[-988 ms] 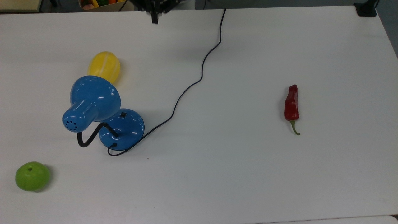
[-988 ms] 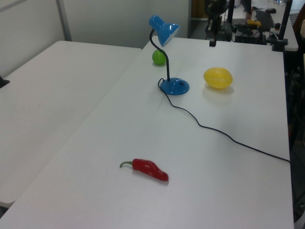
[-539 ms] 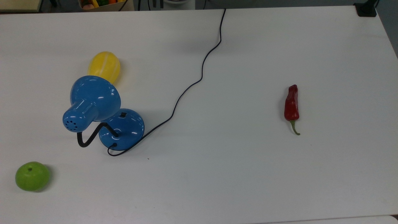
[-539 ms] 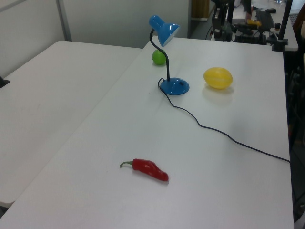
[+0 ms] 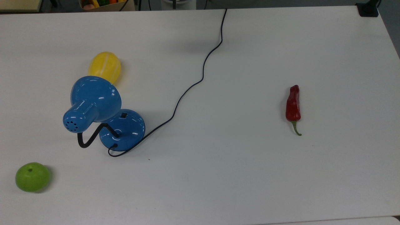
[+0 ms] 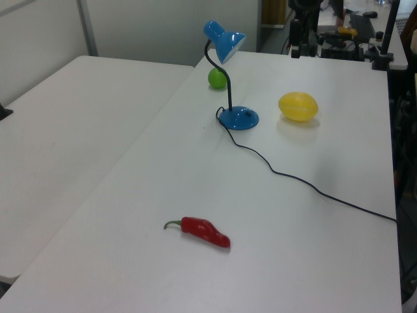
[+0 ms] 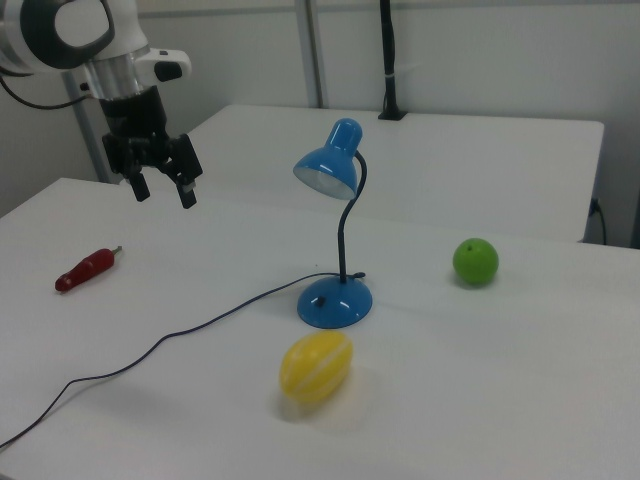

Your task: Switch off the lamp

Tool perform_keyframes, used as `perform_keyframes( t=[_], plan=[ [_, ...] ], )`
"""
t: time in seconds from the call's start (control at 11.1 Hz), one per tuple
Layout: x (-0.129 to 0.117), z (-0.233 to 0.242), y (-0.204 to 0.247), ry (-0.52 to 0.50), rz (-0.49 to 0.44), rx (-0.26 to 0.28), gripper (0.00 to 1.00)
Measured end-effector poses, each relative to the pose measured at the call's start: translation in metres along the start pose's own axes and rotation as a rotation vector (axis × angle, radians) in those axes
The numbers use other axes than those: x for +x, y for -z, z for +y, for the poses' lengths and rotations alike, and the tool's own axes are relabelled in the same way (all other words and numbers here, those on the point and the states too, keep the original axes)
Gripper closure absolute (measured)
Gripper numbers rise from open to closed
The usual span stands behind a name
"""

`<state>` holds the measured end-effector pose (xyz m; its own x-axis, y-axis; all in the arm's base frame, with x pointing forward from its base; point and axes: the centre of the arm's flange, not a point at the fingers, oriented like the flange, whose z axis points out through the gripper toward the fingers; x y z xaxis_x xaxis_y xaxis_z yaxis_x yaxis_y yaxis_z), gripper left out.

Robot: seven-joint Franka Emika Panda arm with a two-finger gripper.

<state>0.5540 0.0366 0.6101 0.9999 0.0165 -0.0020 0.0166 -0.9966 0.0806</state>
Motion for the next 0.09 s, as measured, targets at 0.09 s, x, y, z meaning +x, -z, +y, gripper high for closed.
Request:
perform_keyframes(
  t=[0.09],
  plan=[
    [0.0002,0.004,-0.0004,-0.007,-0.001,0.0,0.0]
  ],
)
